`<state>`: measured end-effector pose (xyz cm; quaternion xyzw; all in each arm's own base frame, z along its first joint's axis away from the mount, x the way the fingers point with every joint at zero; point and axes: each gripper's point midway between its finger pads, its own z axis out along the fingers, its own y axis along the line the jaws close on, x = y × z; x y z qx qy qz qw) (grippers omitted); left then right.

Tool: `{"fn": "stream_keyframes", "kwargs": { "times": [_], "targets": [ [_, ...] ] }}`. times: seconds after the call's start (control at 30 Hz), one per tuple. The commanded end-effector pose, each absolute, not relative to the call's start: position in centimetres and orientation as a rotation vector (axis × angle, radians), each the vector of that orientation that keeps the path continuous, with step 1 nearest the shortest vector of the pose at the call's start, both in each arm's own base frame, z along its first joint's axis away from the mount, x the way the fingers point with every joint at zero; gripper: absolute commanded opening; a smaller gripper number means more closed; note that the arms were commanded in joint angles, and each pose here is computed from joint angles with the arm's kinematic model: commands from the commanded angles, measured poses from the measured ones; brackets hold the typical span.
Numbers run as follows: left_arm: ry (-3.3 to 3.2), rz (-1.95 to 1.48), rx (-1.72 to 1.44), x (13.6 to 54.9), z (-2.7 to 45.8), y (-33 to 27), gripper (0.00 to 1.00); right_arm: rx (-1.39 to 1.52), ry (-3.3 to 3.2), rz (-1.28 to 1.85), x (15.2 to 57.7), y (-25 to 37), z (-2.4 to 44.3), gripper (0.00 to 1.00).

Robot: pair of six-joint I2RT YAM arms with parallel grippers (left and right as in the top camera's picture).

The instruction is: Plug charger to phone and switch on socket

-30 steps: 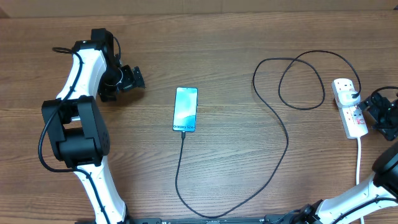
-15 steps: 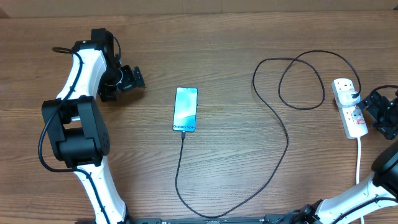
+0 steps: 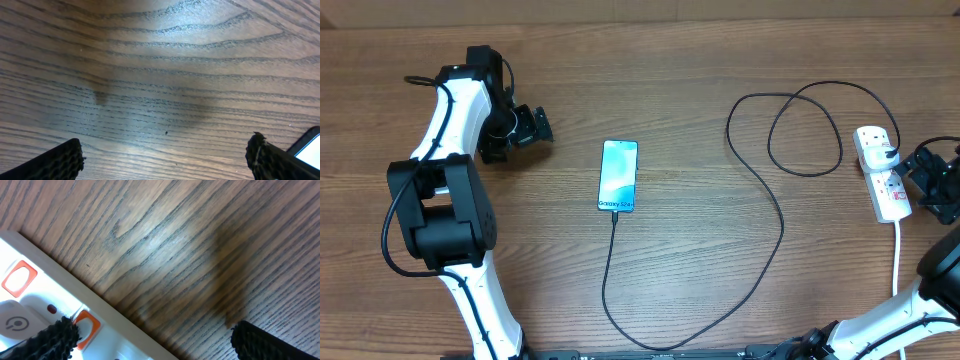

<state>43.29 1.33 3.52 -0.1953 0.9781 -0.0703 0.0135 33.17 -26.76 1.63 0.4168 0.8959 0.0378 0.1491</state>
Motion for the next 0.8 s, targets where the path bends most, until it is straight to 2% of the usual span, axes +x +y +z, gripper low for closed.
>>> {"fn": "stream_keyframes", "kwargs": {
  "times": [0.0, 0.3, 0.77],
  "targets": [
    [3.034, -0.200, -0.609, 43.8, 3.7, 1.3, 1.00, 1.148, 2.677, 0.162, 33.1, -24.3, -0.3, 1.00],
    [3.034, -0.200, -0.610, 43.8, 3.7, 1.3, 1.00, 1.157, 2.731, 0.204, 32.7, -23.1, -2.0, 1.00],
    [3.034, -0.200, -0.610, 43.8, 3.7, 1.3, 1.00, 1.150, 2.715, 0.194, 33.4, -23.7, -1.0, 0.99]
  ]
}}
